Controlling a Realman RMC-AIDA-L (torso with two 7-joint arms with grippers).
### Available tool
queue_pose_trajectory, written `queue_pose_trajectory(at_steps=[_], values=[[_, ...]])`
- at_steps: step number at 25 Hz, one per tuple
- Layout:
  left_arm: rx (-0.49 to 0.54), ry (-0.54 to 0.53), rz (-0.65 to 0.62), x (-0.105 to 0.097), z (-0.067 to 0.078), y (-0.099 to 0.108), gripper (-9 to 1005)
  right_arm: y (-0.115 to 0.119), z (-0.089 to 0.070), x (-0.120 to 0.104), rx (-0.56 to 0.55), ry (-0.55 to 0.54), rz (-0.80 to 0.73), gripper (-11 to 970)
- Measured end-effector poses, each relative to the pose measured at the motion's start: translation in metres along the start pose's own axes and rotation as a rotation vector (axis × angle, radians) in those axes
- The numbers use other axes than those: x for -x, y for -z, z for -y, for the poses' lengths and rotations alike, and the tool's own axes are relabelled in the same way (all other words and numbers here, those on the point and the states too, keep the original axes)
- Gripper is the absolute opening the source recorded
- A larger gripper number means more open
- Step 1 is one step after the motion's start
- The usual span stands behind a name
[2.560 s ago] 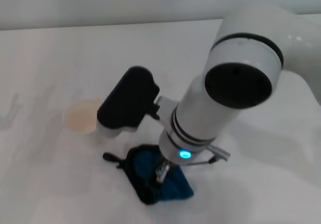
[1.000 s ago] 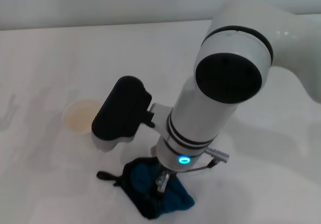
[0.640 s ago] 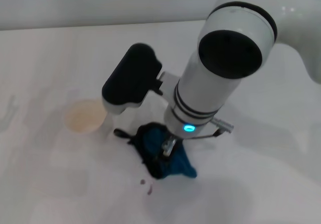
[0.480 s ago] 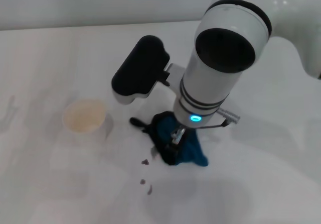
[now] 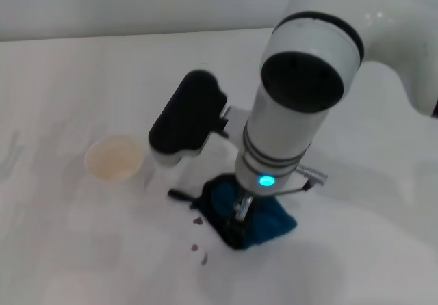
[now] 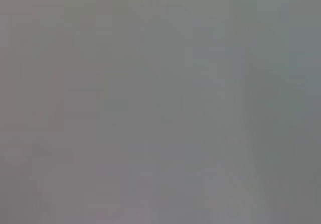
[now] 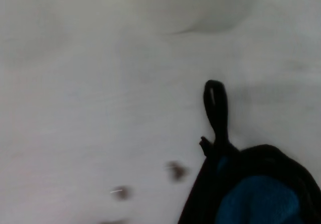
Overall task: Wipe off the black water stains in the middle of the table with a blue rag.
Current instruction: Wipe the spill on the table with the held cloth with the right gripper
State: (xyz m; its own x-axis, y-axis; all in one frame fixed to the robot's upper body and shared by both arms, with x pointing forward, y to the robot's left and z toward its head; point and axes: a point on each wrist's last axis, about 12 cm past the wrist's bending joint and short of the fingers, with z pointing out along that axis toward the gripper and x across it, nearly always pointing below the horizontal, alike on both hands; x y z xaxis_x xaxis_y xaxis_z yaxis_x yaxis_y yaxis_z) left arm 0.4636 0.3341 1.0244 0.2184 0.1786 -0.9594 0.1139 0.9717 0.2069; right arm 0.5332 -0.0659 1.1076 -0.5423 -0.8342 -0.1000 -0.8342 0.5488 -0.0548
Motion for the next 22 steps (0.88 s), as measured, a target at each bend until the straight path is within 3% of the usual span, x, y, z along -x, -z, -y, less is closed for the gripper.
queue_pose_trajectory(at_steps=[6,14,17,22], values=[[-0.003,0.012,0.007,0.001,0.002,-0.003,877,0.002,-0.033,-0.001,0.066,0.105,-0.010,69],[-0.003,0.012,0.009,0.001,0.002,-0.003,877,0.013,-0.058,-0.003,0.111,0.182,0.014,70],[-0.003,0.012,0.010,0.001,0.002,-0.002,877,0.008,-0.053,0.000,0.103,0.164,0.034,70],[-0.001,0.012,0.009,0.001,0.002,-0.002,877,-0.003,-0.029,0.004,0.060,0.084,0.033,70]])
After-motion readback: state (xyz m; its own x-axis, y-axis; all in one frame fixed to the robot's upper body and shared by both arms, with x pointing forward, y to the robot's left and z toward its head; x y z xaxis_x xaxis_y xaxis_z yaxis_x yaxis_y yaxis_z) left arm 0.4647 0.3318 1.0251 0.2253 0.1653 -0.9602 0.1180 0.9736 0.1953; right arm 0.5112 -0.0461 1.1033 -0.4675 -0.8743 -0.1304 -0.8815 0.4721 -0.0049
